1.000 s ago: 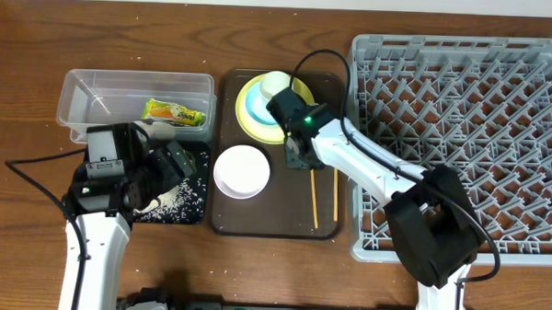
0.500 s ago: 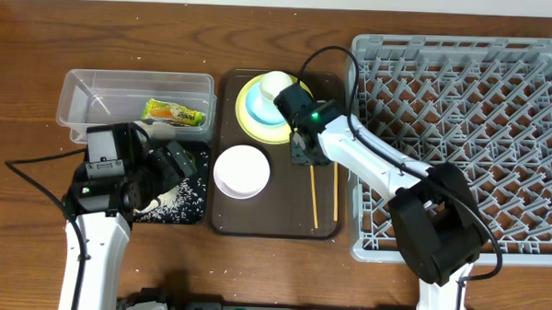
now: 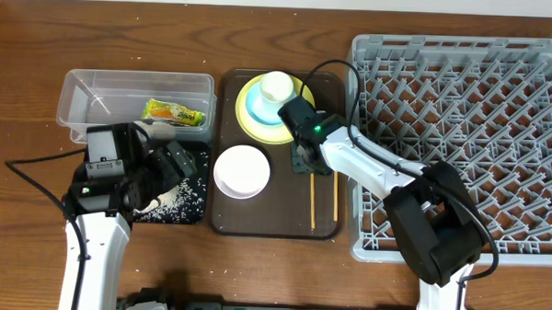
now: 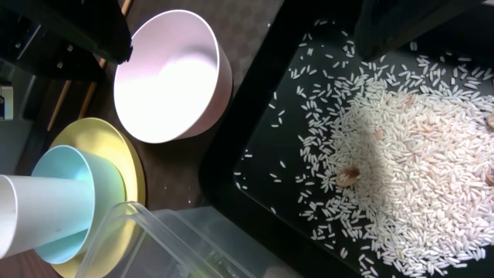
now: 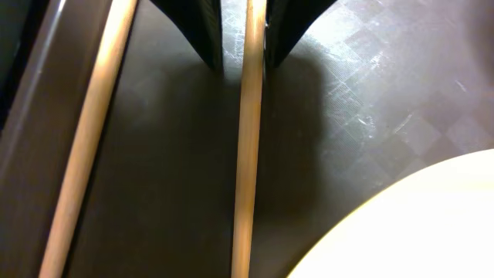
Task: Sort waste into correct bins and load items into the dishwasher rack
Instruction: 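Reach the right gripper to the brown tray and grasp a chopstick, then carry the chopstick into the dishwasher rack and release it upright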
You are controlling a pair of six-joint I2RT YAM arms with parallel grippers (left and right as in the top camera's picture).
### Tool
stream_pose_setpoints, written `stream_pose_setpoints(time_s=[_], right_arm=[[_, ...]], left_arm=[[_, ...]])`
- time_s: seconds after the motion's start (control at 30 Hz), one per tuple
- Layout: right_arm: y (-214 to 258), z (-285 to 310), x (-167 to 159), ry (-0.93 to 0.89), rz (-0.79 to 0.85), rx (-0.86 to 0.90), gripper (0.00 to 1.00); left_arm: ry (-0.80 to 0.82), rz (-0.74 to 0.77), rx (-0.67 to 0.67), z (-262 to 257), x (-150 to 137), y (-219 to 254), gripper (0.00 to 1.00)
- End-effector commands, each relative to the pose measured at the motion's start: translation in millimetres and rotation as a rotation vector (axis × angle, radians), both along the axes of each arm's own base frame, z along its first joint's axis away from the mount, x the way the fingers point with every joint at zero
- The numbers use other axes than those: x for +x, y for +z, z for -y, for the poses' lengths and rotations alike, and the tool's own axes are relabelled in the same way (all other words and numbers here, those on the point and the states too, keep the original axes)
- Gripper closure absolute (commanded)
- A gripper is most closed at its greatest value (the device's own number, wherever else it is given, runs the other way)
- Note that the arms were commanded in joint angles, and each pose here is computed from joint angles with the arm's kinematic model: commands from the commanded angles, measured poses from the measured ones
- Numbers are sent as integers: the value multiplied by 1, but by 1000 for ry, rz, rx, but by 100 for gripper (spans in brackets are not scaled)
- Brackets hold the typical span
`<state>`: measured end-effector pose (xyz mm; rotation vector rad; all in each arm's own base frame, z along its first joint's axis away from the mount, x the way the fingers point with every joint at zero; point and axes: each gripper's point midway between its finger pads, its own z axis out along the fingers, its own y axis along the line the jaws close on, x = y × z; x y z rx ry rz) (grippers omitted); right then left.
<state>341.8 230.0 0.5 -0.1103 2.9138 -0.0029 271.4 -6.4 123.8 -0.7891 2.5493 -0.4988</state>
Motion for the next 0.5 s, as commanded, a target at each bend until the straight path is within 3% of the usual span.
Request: stream_pose_setpoints(time_s=[0.0, 0.17, 0.47], right_arm=[[-10, 2, -9, -7, -33, -4, 86], [-9, 1, -8, -6, -31, -2, 98], [76, 8, 22, -36, 96, 65, 99]], left_arm=[[4, 11, -8, 0, 3, 5, 5], [4, 11, -8, 0, 3, 5, 5], [4, 11, -8, 0, 3, 5, 5]])
